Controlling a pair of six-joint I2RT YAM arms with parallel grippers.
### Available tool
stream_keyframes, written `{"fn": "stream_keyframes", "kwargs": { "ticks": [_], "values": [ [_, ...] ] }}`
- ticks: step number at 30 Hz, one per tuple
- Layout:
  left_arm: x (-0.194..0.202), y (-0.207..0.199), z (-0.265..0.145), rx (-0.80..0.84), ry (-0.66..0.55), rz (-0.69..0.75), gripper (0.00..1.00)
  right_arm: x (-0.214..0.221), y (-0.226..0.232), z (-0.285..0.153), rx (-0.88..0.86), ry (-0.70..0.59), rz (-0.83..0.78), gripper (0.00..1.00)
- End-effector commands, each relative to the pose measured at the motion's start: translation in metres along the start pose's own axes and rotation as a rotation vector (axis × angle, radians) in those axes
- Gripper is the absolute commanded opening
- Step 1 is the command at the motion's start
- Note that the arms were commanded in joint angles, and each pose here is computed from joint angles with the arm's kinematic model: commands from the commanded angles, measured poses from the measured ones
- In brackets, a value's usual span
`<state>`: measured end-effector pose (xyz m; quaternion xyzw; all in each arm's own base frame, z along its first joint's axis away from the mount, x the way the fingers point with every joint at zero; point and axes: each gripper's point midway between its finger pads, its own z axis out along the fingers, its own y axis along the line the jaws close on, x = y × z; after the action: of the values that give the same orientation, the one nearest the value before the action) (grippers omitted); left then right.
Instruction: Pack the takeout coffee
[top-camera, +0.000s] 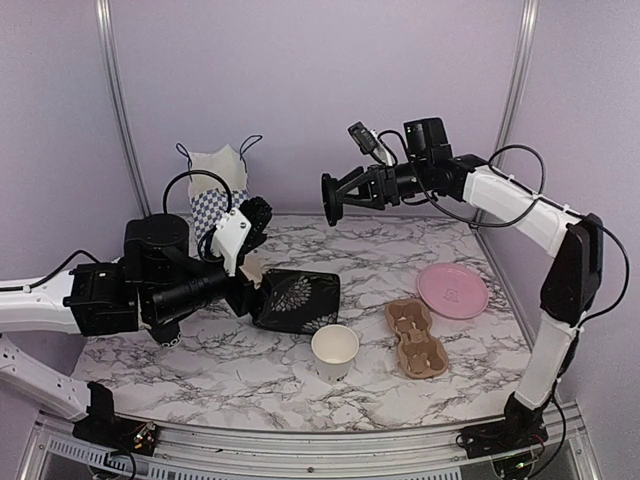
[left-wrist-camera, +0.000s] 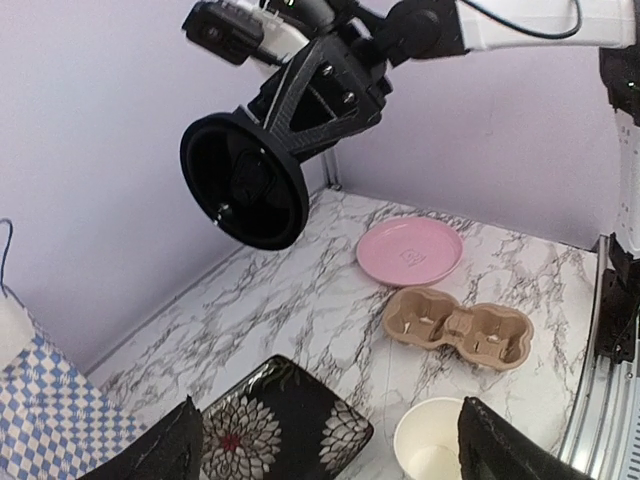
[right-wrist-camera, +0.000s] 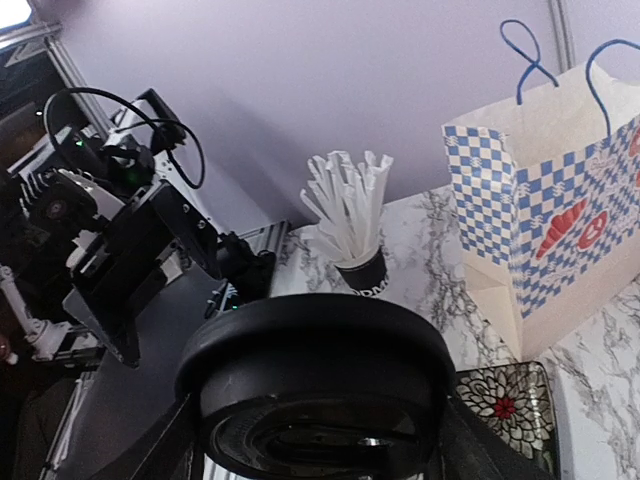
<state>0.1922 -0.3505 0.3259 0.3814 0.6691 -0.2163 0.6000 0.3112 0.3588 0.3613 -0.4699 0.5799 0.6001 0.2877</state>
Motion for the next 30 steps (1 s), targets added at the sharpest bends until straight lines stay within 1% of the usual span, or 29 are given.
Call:
{"fn": "stream_keyframes", "kwargs": {
  "ticks": [1, 4, 7, 12, 17, 22, 25, 30],
  "values": [
    [0.042, 0.030, -0.010, -0.183, 0.162, -0.123, 0.88, 0.071, -0.009, 0.010, 0.184, 0.349, -0.152, 0.64],
    [0.049, 0.038, -0.015, -0.233, 0.168, -0.169, 0.87, 0.100, -0.006, 0.015, 0.229, 0.508, -0.232, 0.64],
    [0.051, 0.049, -0.023, -0.295, 0.144, -0.206, 0.87, 0.125, 0.000, 0.016, 0.230, 0.645, -0.275, 0.64],
    [0.047, 0.060, -0.034, -0.338, 0.111, -0.229, 0.87, 0.160, 0.019, 0.013, 0.172, 0.808, -0.290, 0.64],
    [0.047, 0.059, -0.031, -0.336, 0.106, -0.228, 0.88, 0.199, 0.030, 0.015, 0.148, 0.943, -0.295, 0.64],
    [0.051, 0.055, -0.024, -0.330, 0.121, -0.218, 0.88, 0.212, 0.038, 0.029, 0.126, 0.963, -0.314, 0.65],
    [0.053, 0.054, -0.022, -0.328, 0.122, -0.215, 0.88, 0.219, 0.041, 0.035, 0.113, 0.995, -0.328, 0.65],
    [0.055, 0.052, -0.021, -0.324, 0.126, -0.213, 0.88, 0.223, 0.041, 0.042, 0.103, 1.017, -0.337, 0.65]
  ]
}}
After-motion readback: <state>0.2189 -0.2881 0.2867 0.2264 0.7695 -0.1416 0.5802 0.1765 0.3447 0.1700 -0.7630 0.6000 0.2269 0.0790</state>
